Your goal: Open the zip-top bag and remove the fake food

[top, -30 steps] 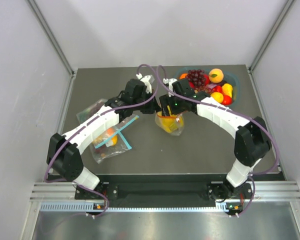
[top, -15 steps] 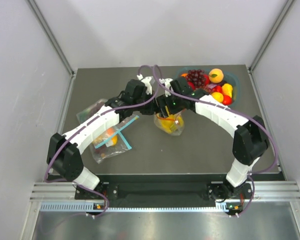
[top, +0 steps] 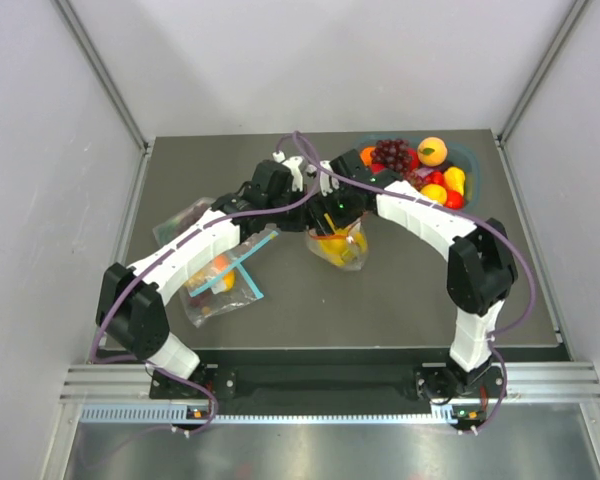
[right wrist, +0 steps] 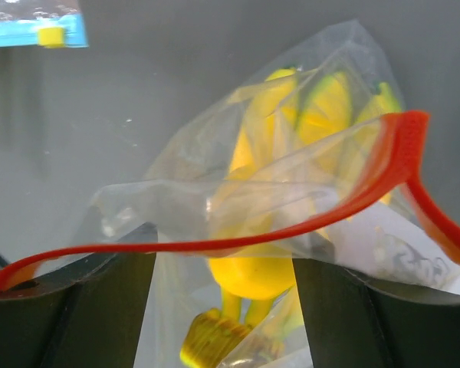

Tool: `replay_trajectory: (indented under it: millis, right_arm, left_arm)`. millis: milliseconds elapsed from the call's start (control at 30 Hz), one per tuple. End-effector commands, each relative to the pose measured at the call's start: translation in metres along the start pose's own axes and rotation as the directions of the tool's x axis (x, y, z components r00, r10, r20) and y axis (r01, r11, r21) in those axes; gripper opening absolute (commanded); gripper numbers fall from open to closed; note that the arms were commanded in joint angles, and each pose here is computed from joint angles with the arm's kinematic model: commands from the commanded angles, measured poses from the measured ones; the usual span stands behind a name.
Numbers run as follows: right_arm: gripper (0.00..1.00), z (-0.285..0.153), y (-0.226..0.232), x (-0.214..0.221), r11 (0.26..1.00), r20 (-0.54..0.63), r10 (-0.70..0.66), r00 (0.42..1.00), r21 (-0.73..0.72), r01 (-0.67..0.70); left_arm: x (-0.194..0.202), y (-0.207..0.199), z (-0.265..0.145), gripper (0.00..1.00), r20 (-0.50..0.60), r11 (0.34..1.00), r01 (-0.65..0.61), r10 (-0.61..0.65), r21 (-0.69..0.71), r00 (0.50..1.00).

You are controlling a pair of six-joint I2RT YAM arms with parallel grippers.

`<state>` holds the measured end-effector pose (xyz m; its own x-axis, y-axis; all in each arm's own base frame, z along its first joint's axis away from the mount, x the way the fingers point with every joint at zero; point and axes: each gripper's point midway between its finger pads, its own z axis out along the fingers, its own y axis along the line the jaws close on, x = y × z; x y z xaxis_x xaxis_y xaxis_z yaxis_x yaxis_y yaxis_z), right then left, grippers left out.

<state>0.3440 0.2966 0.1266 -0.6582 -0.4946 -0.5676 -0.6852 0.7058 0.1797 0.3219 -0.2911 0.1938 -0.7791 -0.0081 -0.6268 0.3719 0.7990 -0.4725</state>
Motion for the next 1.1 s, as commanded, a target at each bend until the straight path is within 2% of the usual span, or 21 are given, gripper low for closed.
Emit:
replay_trajectory:
  millis: [0,167,267,433,533,567,767,867,1067]
  right_arm:
    - [0.70,0.001,0.001,-0.007,0.998,0.023,-0.052,0.998,0.044,0.051]
    - [0.72,0.000,-0.018,0.008,0.987,0.005,-0.052,0.999,0.150,0.050]
    - [0.73,0.004,-0.022,0.030,0.985,-0.034,-0.052,0.998,0.163,0.057]
    - [0.71,0.016,-0.021,0.048,0.988,-0.008,-0.016,1.000,0.152,0.017]
    - [0.50,0.024,-0.019,0.047,0.990,0.018,0.017,1.000,0.139,-0.020]
    - [0.39,0.025,-0.017,0.046,0.992,0.026,0.022,0.999,0.127,-0.025]
    - [0.14,0.012,-0.012,0.021,0.996,0.103,0.066,0.992,0.057,-0.072]
    - [0.08,-0.007,-0.018,0.013,0.995,0.136,0.092,0.986,0.032,-0.098]
    - [0.05,-0.060,-0.023,-0.005,0.990,0.190,0.139,0.972,0.003,-0.142]
  left_arm:
    - [-0.032,-0.024,-0.006,0.00,0.111,0.996,-0.048,0.039,0.078,0.993]
    - [-0.032,-0.024,-0.008,0.00,0.113,0.996,-0.054,0.046,0.072,0.993]
    - [-0.032,-0.024,-0.008,0.00,0.114,0.996,-0.055,0.047,0.073,0.992]
    - [-0.033,-0.023,-0.009,0.00,0.115,0.995,-0.061,0.052,0.073,0.992]
    - [-0.032,-0.022,-0.009,0.00,0.109,0.996,-0.060,0.052,0.072,0.993]
    - [-0.030,-0.022,-0.008,0.00,0.105,0.996,-0.059,0.051,0.070,0.993]
    - [-0.029,-0.014,-0.008,0.00,0.100,0.997,-0.056,0.052,0.044,0.994]
    - [-0.030,-0.010,-0.009,0.00,0.104,0.998,-0.053,0.049,0.034,0.993]
    - [-0.027,0.006,-0.008,0.00,0.101,0.999,-0.036,0.037,-0.005,0.994]
